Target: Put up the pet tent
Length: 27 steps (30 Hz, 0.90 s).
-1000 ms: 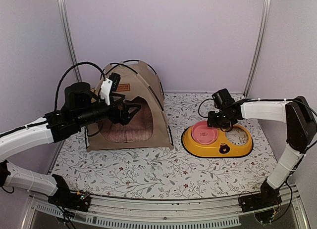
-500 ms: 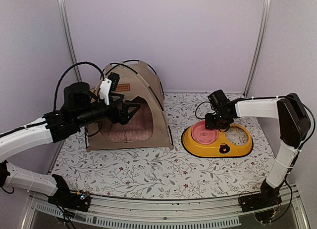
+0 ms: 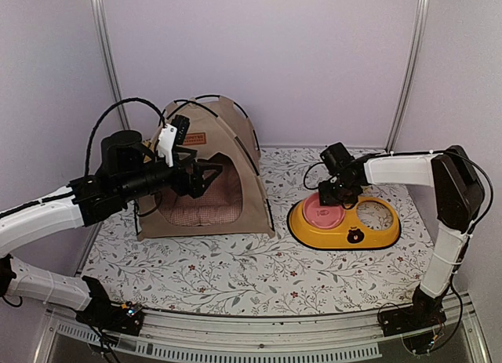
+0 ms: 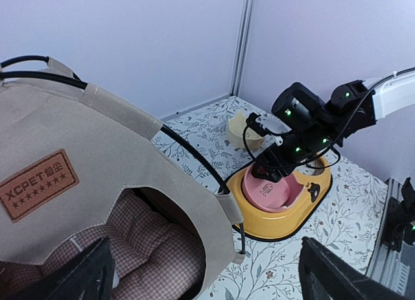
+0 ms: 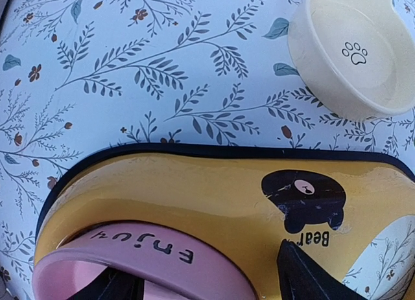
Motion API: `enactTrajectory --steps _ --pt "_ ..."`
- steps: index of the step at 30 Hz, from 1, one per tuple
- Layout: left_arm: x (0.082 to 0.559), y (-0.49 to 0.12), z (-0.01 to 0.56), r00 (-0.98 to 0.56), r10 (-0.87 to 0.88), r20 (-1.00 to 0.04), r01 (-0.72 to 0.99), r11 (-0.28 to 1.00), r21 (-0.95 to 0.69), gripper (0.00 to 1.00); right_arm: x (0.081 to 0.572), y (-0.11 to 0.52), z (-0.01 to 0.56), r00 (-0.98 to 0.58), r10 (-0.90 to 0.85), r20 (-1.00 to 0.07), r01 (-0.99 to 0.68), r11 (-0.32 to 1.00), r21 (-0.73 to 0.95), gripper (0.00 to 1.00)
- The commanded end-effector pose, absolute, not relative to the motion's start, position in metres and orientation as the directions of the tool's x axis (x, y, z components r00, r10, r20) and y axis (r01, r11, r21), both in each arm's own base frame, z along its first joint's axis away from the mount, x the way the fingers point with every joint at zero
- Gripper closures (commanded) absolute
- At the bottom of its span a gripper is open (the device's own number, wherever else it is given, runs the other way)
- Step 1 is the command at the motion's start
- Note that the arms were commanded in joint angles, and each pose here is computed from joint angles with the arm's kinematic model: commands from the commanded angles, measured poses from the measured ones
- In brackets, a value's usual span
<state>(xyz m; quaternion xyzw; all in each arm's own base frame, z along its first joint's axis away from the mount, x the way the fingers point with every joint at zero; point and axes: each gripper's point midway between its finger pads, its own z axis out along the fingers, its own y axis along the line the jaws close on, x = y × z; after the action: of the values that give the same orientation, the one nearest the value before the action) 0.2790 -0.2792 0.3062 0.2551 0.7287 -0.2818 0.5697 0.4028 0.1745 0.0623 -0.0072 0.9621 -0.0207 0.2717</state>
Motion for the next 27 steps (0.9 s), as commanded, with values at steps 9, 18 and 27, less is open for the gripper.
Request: enactTrajectory --steps 9,18,27 --pt "0.276 -0.287 0.318 -0.199 0.042 -0.979 0.712 0.692 -0.115 0.01 0.388 0.149 0.04 -0.894 -0.077 -0.44 0.011 0.981 -0.194 0.2" --pt "0.275 -0.286 0.32 -0.197 0.041 -0.979 0.713 0.692 -0.115 0.01 0.405 0.174 0.103 -0.826 0.01 -0.564 -0.019 0.999 0.046 0.16" --pt "0.271 -0.281 0.322 -0.193 0.034 -0.981 0.71 0.695 -0.116 0.01 0.441 0.109 0.13 -0.762 0.149 -0.631 0.114 0.989 0.097 0.17"
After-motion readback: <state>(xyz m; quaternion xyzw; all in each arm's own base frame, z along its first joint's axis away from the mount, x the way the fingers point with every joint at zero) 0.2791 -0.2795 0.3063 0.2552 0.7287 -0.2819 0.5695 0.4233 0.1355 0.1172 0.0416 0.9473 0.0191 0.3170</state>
